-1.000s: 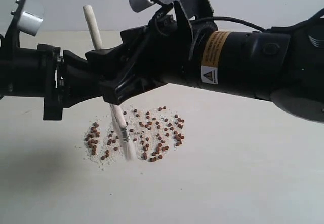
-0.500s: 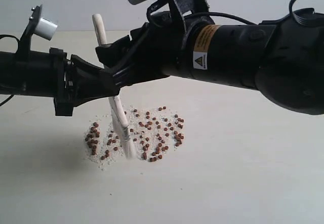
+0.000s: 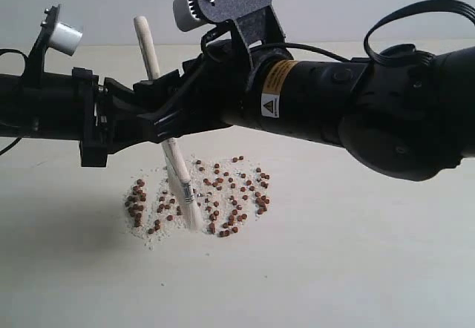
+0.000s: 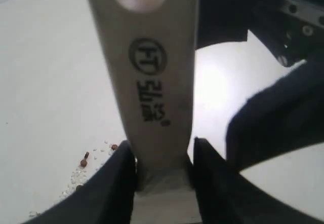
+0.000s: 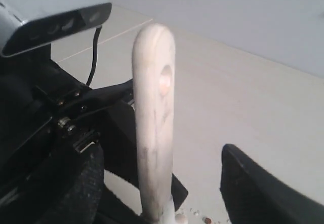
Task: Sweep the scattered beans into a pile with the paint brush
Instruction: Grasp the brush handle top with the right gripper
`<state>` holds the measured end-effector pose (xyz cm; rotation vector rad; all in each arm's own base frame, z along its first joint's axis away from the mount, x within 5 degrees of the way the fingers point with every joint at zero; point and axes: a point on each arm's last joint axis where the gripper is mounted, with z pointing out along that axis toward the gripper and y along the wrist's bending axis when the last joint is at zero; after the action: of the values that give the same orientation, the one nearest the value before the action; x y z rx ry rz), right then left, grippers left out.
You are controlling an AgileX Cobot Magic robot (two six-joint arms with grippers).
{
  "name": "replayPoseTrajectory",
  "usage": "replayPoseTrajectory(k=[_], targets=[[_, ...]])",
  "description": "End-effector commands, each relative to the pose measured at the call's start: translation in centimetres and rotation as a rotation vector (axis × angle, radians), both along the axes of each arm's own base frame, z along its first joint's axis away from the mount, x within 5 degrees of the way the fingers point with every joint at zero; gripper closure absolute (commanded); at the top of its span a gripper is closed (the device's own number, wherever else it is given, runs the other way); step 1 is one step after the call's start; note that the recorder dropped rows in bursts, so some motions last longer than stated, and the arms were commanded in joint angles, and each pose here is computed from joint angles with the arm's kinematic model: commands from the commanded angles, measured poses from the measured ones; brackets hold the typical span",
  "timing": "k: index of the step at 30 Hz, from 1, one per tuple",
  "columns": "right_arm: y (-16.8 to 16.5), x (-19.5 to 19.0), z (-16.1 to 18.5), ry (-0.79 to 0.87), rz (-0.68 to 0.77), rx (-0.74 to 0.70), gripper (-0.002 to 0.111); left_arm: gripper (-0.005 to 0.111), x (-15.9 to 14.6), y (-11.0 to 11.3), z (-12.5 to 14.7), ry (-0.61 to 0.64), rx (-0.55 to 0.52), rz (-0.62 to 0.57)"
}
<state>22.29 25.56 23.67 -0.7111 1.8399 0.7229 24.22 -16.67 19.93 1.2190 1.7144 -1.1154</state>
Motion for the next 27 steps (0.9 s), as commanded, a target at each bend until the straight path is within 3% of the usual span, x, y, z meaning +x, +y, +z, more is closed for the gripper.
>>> replayPoseTrajectory(k=[1,27], targets=[[0.3,0.7,1.0,-0.034,-0.023,0.038,0.046,0.107,0.1,-0.3,0.2,0.009,-0.030,-0.002],[1.4,1.9,0.0,-0.033,-0.040,0.039,0.050,0.107,0.0,-0.3,0.3,0.013,-0.045,-0.016]])
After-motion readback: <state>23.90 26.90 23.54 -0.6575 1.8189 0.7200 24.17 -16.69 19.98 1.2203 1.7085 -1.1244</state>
